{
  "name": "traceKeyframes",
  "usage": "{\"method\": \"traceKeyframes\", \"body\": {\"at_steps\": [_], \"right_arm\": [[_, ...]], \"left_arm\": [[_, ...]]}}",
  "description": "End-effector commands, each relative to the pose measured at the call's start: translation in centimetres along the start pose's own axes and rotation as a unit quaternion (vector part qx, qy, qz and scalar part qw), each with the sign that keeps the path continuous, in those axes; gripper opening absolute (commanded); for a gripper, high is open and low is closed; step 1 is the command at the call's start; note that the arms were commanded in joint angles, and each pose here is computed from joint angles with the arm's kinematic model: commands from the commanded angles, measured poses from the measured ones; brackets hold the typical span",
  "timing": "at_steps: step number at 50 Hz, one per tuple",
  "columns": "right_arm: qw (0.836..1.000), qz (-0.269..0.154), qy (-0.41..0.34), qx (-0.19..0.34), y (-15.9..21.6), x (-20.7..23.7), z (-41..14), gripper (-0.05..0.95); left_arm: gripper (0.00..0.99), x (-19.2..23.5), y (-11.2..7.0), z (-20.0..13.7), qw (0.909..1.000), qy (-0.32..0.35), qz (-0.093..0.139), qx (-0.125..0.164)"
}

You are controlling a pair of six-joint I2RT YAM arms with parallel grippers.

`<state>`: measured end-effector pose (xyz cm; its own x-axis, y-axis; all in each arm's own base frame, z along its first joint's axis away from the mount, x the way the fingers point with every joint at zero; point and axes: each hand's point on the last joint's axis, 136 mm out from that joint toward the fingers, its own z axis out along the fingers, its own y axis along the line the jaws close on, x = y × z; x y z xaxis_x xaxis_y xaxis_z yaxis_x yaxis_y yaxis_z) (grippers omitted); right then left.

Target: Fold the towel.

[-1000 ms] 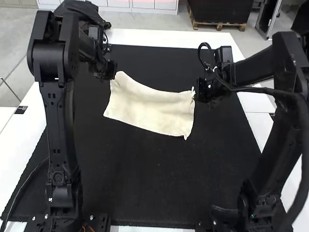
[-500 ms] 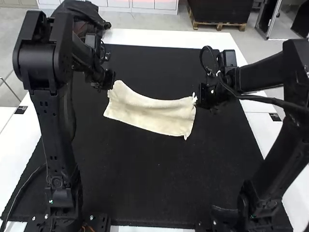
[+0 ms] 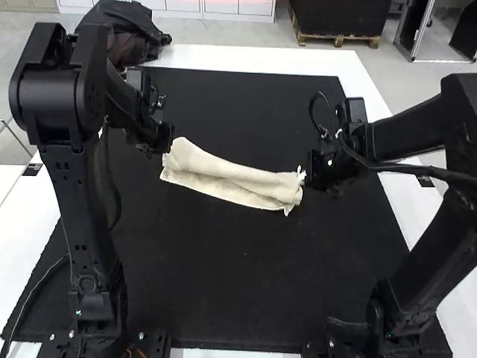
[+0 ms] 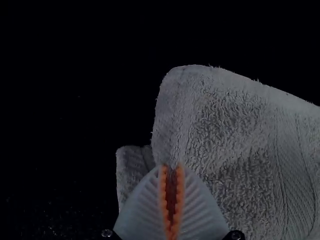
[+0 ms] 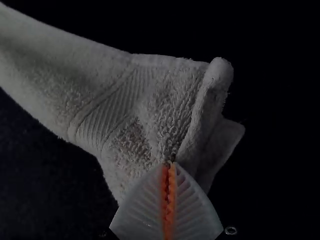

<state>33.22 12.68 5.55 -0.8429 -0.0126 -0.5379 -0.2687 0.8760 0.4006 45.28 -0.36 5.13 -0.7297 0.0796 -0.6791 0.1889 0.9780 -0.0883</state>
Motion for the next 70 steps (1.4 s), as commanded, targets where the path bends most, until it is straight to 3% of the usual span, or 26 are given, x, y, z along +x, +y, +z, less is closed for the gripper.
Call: {"method": "traceKeyframes", "body": {"at_steps": [1,26,52,55,59,60,62,64,67,70], "right_arm": [[1.0,-0.005,-0.009,-0.002,-0.1,0.1,-0.2,-0.03],[1.0,-0.016,-0.008,0.012,-1.9,1.5,2.3,-0.03],[0.999,-0.019,-0.016,0.028,-3.3,1.3,3.9,-0.02],[0.999,-0.019,-0.015,0.031,-3.5,1.4,4.1,0.07],[0.999,-0.017,-0.015,0.045,-4.0,1.5,4.2,0.36],[0.998,-0.015,-0.015,0.051,-4.2,1.4,4.2,0.48],[0.998,-0.014,-0.015,0.056,-4.4,1.4,4.2,0.6],[0.998,-0.013,-0.016,0.057,-4.5,1.3,4.2,0.7],[0.998,-0.012,-0.016,0.057,-4.5,1.3,4.2,0.81],[0.998,-0.011,-0.015,0.057,-4.5,1.1,4.1,0.9]], "left_arm": [[0.028,-0.6,0.8,-0.8,0.9997,-0.019,-0.006,-0.013],[0.028,0.3,1.3,0.1,0.9974,-0.065,-0.014,-0.028],[0.028,1.3,2.1,3.0,0.9969,-0.068,-0.012,-0.037],[0.028,1.4,2.4,3.2,0.9966,-0.07,-0.012,-0.042],[0.041,1.5,2.6,3.5,0.9963,-0.071,-0.012,-0.046],[0.067,1.6,2.6,3.5,0.9963,-0.071,-0.013,-0.046],[0.2,1.5,2.6,3.5,0.9962,-0.072,-0.017,-0.046],[0.385,1.5,2.6,3.5,0.9962,-0.072,-0.019,-0.046],[0.77,1.4,2.6,3.5,0.9961,-0.073,-0.02,-0.046],[0.936,1.3,2.7,3.4,0.9959,-0.074,-0.021,-0.046]]}}
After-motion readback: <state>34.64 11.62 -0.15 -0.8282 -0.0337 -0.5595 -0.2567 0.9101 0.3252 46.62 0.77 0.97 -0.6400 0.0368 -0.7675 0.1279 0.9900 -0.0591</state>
